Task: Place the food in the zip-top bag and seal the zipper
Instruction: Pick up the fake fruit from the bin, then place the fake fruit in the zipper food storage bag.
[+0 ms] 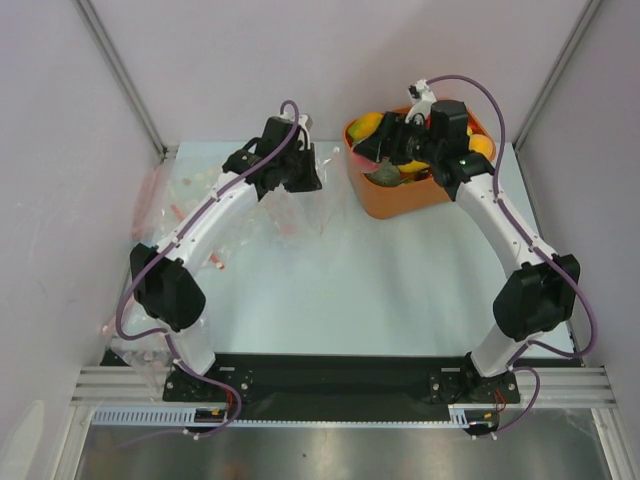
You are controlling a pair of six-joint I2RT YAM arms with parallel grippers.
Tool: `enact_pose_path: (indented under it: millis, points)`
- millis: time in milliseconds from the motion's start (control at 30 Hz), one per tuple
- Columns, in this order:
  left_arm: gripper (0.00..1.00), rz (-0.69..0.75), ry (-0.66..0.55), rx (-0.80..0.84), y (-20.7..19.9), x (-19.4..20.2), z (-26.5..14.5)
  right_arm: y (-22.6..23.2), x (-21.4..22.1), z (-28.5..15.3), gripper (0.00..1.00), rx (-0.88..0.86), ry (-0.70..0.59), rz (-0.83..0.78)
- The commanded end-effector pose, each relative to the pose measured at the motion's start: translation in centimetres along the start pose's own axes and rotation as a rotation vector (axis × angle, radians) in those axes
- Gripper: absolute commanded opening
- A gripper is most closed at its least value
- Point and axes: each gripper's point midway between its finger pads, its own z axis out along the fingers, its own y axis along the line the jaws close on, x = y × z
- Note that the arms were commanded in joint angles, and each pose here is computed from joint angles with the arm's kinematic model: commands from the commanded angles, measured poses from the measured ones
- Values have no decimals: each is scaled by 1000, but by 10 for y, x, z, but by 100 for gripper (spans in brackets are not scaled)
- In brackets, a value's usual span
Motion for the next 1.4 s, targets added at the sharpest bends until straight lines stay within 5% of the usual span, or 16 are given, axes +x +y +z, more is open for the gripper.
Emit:
enact_pose_path:
  millis: [0,233,733,900,967,1233,1367]
  points:
    - [0,-34,-53,73,-25,-25,-16,56,6,-8,53,-162,9,-34]
    - [0,-59,-90,156,-51,-36,-32,73,38,1,53,-215,56,13]
    - [0,-183,-97,391,-104,-38,-67,21,80,7,53,12,144,18]
    - [0,-237,-78,452,-116,-22,-64,18,79,5,76,30,140,41]
    - [0,-249,-78,453,-115,-20,-64,13,76,0,99,73,136,55]
    - [0,-206,-100,314,-87,-25,-60,7,32,-29,100,113,7,72]
    - [0,-157,-117,235,-68,-31,-66,-7,-2,-44,91,133,-100,87]
